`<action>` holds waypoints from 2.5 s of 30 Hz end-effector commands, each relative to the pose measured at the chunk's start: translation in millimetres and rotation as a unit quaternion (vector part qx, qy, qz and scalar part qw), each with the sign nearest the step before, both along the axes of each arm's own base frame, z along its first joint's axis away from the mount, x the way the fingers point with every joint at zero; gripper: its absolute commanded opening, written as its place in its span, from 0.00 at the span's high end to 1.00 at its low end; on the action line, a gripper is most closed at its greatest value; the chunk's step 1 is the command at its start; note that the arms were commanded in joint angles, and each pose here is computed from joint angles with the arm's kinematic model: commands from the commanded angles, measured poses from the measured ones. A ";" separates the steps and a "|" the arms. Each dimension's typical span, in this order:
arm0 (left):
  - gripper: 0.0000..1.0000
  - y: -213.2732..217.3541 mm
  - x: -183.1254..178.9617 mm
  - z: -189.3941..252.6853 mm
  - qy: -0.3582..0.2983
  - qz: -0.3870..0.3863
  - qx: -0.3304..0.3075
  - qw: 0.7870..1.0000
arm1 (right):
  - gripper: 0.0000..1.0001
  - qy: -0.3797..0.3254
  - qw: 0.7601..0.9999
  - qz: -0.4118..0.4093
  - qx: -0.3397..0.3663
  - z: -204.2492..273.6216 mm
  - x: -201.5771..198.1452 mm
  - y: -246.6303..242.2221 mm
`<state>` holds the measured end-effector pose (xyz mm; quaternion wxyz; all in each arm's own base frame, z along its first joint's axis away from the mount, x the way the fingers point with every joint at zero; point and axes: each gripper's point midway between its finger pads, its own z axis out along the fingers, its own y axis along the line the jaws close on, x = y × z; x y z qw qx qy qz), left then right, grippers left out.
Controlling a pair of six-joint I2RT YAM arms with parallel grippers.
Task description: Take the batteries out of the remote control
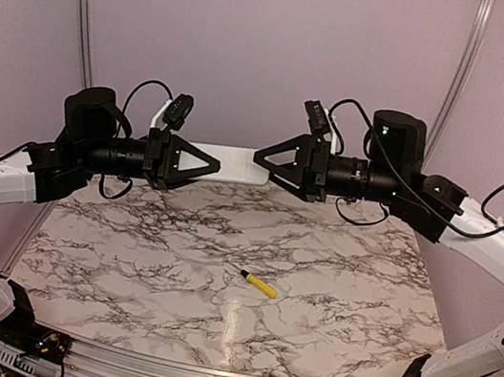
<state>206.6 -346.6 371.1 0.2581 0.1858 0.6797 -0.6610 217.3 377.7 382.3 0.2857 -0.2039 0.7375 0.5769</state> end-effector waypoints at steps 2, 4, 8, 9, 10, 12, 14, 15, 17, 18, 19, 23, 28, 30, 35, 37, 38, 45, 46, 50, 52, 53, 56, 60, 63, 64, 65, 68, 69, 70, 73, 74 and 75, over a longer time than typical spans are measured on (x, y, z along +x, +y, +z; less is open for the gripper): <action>1.00 1.6 5.9 -8.7 -0.006 0.020 0.033 0.999 | 0.16 -0.008 0.999 -0.030 -0.044 0.6 1.6 -22.7; 1.00 -0.3 7.9 -11.4 -0.008 0.020 0.044 0.999 | 0.16 -0.003 0.998 -0.034 -0.051 -2.4 0.7 -26.2; 1.00 0.7 15.9 -20.4 -0.014 0.038 0.077 0.996 | 0.17 0.004 0.998 -0.036 -0.055 -5.1 -2.2 -30.7; 1.00 1.2 16.6 -23.3 -0.013 0.040 0.084 0.996 | 0.17 0.004 0.998 -0.037 -0.056 -5.0 -2.5 -31.8; 1.00 0.9 16.4 -24.4 -0.016 0.038 0.086 0.995 | 0.17 0.004 0.998 -0.039 -0.057 -5.3 -2.8 -32.8; 1.00 0.2 14.7 -23.5 -0.022 0.032 0.083 0.996 | 0.22 0.005 0.997 -0.040 -0.061 -6.0 -3.3 -34.2; 1.00 -0.5 15.6 -24.0 -0.021 0.032 0.083 0.996 | 0.28 0.007 0.997 -0.040 -0.067 -8.7 -3.7 -35.5; 1.00 -1.3 16.8 -25.5 -0.018 0.031 0.084 0.996 | 0.30 0.010 0.997 -0.040 -0.070 -10.4 -3.6 -35.5; 1.00 -3.2 19.5 -29.9 -0.008 0.031 0.089 0.996 | 0.32 0.012 0.997 -0.039 -0.071 -11.0 -4.3 -35.9; 1.00 -4.7 20.8 -32.0 -0.004 0.030 0.090 0.995 | 0.34 0.013 0.997 -0.038 -0.070 -10.8 -4.8 -35.9; 1.00 -5.4 21.6 -33.0 -0.002 0.030 0.090 0.995 | 0.36 0.014 0.997 -0.038 -0.069 -11.3 -4.5 -35.2; 1.00 -7.7 21.4 -26.7 -0.003 0.026 0.073 0.997 | 0.36 0.020 0.997 -0.040 -0.071 -14.8 -1.6 -32.4; 1.00 -9.3 17.5 -20.1 -0.005 0.014 0.059 0.998 | 0.35 0.034 0.995 -0.048 -0.084 -24.2 5.4 -28.6; 1.00 -10.1 15.2 -18.7 -0.006 0.007 0.053 0.999 | 0.33 0.038 0.994 -0.047 -0.090 -28.7 7.8 -26.1; 1.00 -10.1 12.7 -18.7 0.002 0.002 0.041 0.999 | 0.34 0.040 0.995 -0.037 -0.088 -29.2 12.7 -15.4; 1.00 -10.5 12.1 -19.7 0.005 0.000 0.038 0.999 | 0.38 0.041 0.995 -0.031 -0.088 -28.8 14.3 -10.3; 1.00 -10.7 11.5 -20.3 0.007 -0.001 0.037 0.999 | 0.40 0.039 0.995 -0.029 -0.087 -27.9 15.5 -8.0; 1.00 -10.5 11.0 -23.0 0.010 -0.002 0.039 0.999 | 0.54 0.039 0.996 -0.017 -0.079 -26.6 17.8 0.0; 1.00 -10.3 10.8 -23.4 0.010 -0.002 0.039 0.999 | 0.56 0.039 0.996 -0.016 -0.079 -27.1 17.9 0.8; 1.00 -9.6 10.3 -24.2 0.011 -0.001 0.039 0.999 | 0.63 0.044 0.996 -0.013 -0.081 -30.9 17.6 2.1; 1.00 -9.6 9.4 -25.3 0.011 -0.002 0.040 0.999 | 0.69 0.046 0.995 -0.011 -0.082 -33.1 17.2 2.5; 1.00 -9.3 9.4 -25.2 0.012 -0.002 0.039 0.999 | 0.71 0.048 0.995 -0.011 -0.084 -34.8 17.2 2.6; 1.00 -8.0 8.5 -24.1 0.010 -0.001 0.037 0.999 | 0.76 0.054 0.995 -0.009 -0.088 -37.1 16.1 2.2; 1.00 -7.2 7.4 -24.6 0.011 -0.002 0.035 0.999 | 0.85 0.059 0.994 -0.009 -0.090 -39.3 14.5 1.6; 1.00 -7.2 4.8 -19.7 0.011 -0.008 0.024 1.000 | 0.90 0.060 0.994 -0.005 -0.089 -41.0 12.1 0.9; 1.00 -6.8 4.1 -17.6 0.010 -0.009 0.020 1.000 | 0.92 0.060 0.994 -0.002 -0.088 -40.8 10.7 0.8; 1.00 -6.8 3.2 -15.8 0.009 -0.011 0.018 1.000 | 0.94 0.059 0.995 0.001 -0.084 -38.9 8.8 -0.2; 1.00 -6.7 0.7 -11.6 0.007 -0.017 0.012 1.000 | 0.97 0.054 0.996 0.012 -0.075 -36.6 3.3 -0.9; 1.00 -6.5 0.0 -10.3 0.005 -0.019 0.011 1.000 | 0.97 0.053 0.996 0.016 -0.072 -35.6 1.2 -1.1; 1.00 -6.4 0.0 -10.0 0.005 -0.019 0.011 1.000 | 0.98 0.052 0.996 0.019 -0.068 -34.3 0.1 -1.8; 1.00 -4.9 -2.3 -6.3 0.001 -0.023 0.006 1.000 | 0.99 0.049 0.997 0.031 -0.054 -30.1 -5.4 -2.3; 1.00 -4.4 -3.8 -4.0 0.000 -0.026 0.002 1.000 | 1.00 0.048 0.997 0.035 -0.049 -29.0 -7.5 -2.3; 1.00 -3.4 -5.5 -0.9 -0.002 -0.030 -0.003 1.000 | 1.00 0.047 0.997 0.039 -0.042 -26.7 -9.7 -2.7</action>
